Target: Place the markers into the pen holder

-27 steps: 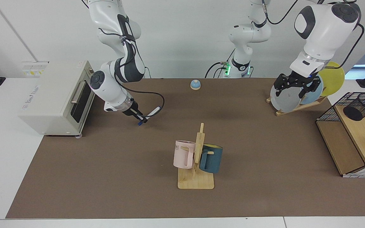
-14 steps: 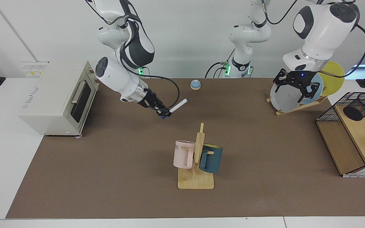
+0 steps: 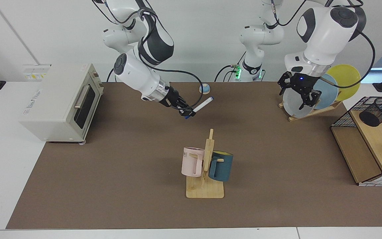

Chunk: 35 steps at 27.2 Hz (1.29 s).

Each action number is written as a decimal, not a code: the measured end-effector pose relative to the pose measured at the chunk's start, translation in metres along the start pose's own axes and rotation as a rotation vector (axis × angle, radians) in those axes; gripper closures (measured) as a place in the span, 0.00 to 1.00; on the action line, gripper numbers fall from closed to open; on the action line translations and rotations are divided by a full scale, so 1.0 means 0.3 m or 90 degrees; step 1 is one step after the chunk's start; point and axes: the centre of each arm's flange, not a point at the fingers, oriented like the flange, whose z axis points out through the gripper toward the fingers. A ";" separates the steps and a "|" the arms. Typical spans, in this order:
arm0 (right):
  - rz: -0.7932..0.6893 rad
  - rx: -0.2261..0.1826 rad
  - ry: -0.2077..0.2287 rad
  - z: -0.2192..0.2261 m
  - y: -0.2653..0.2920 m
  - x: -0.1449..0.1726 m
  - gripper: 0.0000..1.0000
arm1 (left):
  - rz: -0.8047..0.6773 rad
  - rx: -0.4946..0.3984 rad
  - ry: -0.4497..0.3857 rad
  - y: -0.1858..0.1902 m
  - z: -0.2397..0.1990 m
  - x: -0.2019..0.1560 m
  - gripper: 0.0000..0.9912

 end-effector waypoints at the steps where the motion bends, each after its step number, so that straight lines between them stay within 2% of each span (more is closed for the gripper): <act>1: 0.003 0.002 -0.001 0.013 0.007 -0.022 0.84 | 0.022 0.000 0.000 0.008 -0.001 0.018 0.00; 9: 0.032 0.037 -0.017 0.072 0.042 -0.153 0.84 | 0.130 0.001 0.001 0.085 -0.004 0.155 0.00; 21: 0.047 0.035 -0.027 0.094 0.062 -0.195 0.84 | 0.180 0.005 0.003 0.148 -0.008 0.253 0.01; 27: 0.044 0.031 -0.030 0.106 0.072 -0.212 0.84 | 0.193 0.001 0.000 0.179 0.000 0.278 0.06; 28: 0.043 0.030 -0.030 0.106 0.073 -0.214 0.84 | 0.196 0.000 0.000 0.188 0.000 0.284 0.13; 29: 0.043 0.030 -0.030 0.106 0.073 -0.213 0.84 | 0.198 0.000 -0.001 0.198 0.000 0.292 0.16; 31: 0.044 0.031 -0.030 0.106 0.073 -0.213 0.84 | 0.198 -0.002 -0.003 0.219 0.000 0.308 0.18; 33: 0.044 0.031 -0.030 0.106 0.072 -0.213 0.84 | 0.197 -0.004 -0.004 0.239 -0.001 0.324 0.24; 34: 0.044 0.031 -0.030 0.106 0.072 -0.213 0.84 | 0.197 -0.005 -0.005 0.244 -0.002 0.327 0.29; 35: 0.044 0.031 -0.030 0.106 0.072 -0.213 0.84 | 0.197 -0.005 -0.005 0.248 -0.002 0.330 0.41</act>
